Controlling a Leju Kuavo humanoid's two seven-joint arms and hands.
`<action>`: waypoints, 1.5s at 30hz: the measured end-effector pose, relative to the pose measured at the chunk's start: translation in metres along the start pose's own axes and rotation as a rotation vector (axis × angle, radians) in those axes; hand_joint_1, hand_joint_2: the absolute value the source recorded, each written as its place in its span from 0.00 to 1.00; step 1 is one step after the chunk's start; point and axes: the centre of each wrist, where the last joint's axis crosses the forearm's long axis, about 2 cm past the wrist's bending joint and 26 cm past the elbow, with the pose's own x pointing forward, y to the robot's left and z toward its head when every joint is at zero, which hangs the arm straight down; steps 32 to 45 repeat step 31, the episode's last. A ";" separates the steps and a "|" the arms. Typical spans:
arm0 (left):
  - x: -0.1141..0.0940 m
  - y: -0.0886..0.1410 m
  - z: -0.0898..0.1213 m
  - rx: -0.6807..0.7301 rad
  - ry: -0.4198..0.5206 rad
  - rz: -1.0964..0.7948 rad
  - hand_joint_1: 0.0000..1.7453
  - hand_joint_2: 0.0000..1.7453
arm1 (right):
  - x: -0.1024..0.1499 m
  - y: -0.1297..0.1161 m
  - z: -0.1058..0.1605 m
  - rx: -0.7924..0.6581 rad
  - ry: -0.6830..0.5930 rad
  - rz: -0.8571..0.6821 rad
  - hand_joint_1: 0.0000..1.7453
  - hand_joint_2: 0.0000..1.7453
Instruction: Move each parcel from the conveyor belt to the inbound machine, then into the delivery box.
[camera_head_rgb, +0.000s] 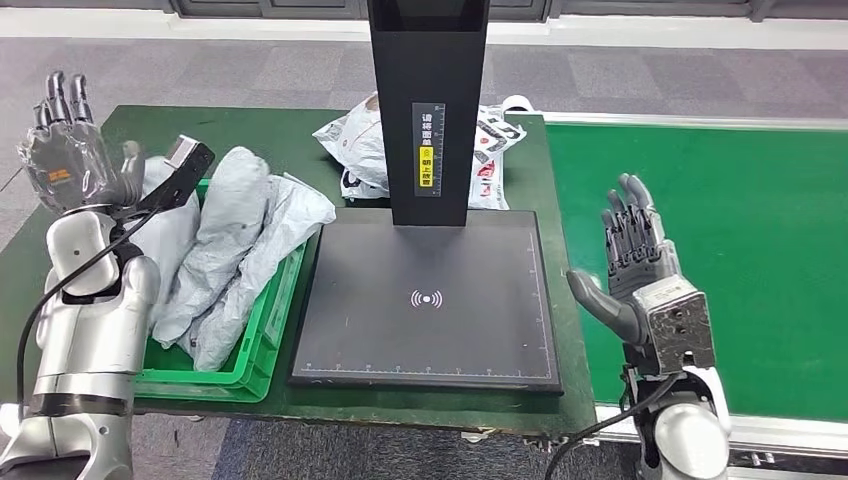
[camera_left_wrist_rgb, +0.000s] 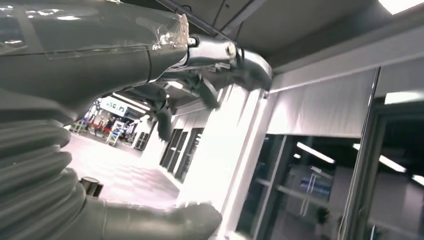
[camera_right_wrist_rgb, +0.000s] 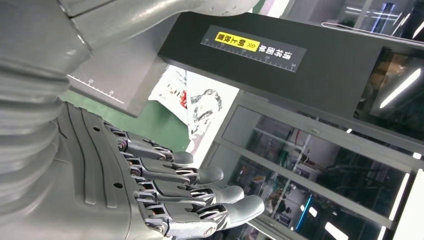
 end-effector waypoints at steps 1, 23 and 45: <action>0.000 -0.001 0.000 -0.017 -0.001 -0.005 0.00 0.00 | 0.000 0.000 0.000 0.000 0.001 0.000 0.00 1.00; 0.025 -0.019 0.013 -0.517 -0.297 0.481 0.00 0.75 | -0.008 -0.001 0.010 -0.003 0.026 0.005 0.00 1.00; 0.043 -0.003 0.040 -0.593 -0.548 1.508 0.00 1.00 | -0.012 -0.004 0.016 -0.003 0.045 -0.009 0.00 1.00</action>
